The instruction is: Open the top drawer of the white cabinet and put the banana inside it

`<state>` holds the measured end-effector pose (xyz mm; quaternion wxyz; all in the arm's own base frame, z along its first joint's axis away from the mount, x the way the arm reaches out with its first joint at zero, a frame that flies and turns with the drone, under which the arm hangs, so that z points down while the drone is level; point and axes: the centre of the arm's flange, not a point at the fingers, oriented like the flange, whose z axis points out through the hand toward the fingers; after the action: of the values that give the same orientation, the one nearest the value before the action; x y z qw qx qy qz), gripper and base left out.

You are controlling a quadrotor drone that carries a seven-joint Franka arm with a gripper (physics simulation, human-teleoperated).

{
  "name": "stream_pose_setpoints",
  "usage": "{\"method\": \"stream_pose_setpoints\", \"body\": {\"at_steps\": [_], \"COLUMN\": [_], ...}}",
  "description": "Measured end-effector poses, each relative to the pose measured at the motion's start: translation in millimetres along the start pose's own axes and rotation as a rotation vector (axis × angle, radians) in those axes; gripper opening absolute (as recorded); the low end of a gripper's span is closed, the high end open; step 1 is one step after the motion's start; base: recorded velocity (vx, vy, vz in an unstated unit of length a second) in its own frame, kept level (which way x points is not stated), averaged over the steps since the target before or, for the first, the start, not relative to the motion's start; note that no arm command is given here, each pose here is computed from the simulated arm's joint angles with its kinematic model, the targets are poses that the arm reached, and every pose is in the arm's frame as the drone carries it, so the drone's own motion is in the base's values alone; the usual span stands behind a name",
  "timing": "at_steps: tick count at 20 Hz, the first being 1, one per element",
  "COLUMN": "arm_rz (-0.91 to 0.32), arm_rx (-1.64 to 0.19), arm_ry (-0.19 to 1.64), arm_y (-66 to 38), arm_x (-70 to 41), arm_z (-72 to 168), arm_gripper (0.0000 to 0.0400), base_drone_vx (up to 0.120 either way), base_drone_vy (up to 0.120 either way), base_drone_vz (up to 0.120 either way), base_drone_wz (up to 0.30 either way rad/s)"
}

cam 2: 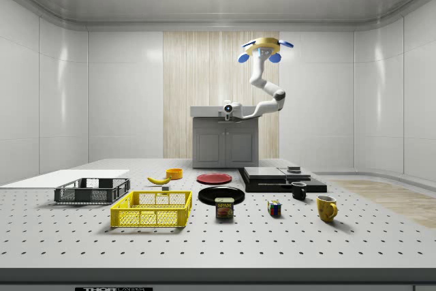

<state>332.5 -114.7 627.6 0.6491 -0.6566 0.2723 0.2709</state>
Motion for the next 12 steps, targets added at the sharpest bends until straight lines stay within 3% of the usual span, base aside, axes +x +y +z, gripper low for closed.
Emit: {"method": "stream_pose_setpoints", "body": {"at_steps": [2, 5, 12], "arm_rz": [-0.002, -0.003, -0.004], "arm_rx": [0.002, 0.005, 0.007], "arm_ry": [-0.002, -0.003, -0.005], "arm_y": [-0.3, -0.7, -1.0], "arm_x": [0.6, 1.1, 1.8], "arm_z": [-5.5, -10.8, -15.6], "arm_gripper": [0.0326, 0.0365, 0.0394], "base_drone_vx": [0.0, 0.0, 0.0], "base_drone_vy": [0.12, 0.12, 0.12], "base_drone_vz": [0.0, 0.0, 0.0], "base_drone_wz": [0.0, 0.0, 0.0]}}
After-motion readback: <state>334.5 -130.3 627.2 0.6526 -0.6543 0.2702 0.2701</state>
